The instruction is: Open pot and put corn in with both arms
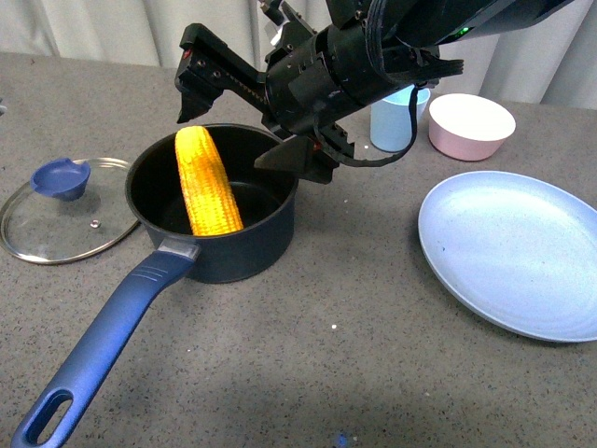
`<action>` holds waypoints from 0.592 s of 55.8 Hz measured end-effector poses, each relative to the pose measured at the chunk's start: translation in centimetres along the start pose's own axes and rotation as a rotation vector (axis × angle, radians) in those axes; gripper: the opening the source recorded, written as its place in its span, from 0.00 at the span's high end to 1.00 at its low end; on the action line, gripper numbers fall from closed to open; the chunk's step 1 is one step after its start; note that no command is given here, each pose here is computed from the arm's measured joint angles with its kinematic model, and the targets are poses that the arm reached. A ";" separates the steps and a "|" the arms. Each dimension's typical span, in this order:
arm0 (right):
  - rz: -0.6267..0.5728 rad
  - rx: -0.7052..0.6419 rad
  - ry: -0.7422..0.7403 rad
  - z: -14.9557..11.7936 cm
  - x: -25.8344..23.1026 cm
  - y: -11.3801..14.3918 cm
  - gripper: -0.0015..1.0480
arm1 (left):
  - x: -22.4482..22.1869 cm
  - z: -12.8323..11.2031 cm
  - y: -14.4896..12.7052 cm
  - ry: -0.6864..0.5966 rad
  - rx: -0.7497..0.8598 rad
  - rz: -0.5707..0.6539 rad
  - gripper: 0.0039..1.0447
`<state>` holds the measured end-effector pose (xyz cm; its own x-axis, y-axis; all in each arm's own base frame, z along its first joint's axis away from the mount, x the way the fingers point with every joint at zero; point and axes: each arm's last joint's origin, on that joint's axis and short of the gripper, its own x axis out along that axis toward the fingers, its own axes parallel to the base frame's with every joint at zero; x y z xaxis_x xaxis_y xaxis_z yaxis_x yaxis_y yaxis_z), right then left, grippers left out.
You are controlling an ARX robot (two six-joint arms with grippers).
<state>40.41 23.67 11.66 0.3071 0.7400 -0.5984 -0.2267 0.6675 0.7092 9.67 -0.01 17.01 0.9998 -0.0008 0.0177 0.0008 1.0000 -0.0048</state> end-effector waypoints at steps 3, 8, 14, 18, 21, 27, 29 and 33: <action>-0.019 -0.006 -0.023 -0.1 -0.4 -0.1 0.09 | 0.0 0.0 0.0 0.000 0.000 0.000 0.06; -0.048 -0.028 -0.078 -0.2 -1.6 -0.1 0.09 | 0.0 0.0 0.0 0.000 0.000 0.000 0.06; -0.147 -0.110 -0.235 -0.4 -5.1 0.0 0.09 | 0.0 0.0 0.0 0.000 0.000 0.000 0.06; -0.217 -0.166 -0.324 -0.8 -7.1 -0.1 0.09 | 0.0 0.0 0.0 0.000 0.000 0.000 0.06; -0.308 -0.218 -0.414 -1.4 -9.1 -0.4 0.09 | 0.0 0.0 0.0 0.000 0.000 0.000 0.06; -0.427 -0.248 -0.533 -2.8 -12.6 -1.5 0.09 | 0.0 0.0 0.0 0.000 0.000 0.000 0.06; -0.463 -0.245 -0.569 -3.5 -13.9 -2.1 0.09 | 0.0 0.0 0.0 0.000 0.000 0.000 0.06; -0.541 -0.236 -0.629 -4.8 -16.1 -3.2 0.09 | 0.0 0.0 0.0 0.000 0.000 0.000 0.06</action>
<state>31.77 10.02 17.29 0.8674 0.1787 -0.4643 -0.0662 0.9664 0.2483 9.67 -0.01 17.01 0.9998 -0.0008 0.0177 0.0008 1.0000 -0.0048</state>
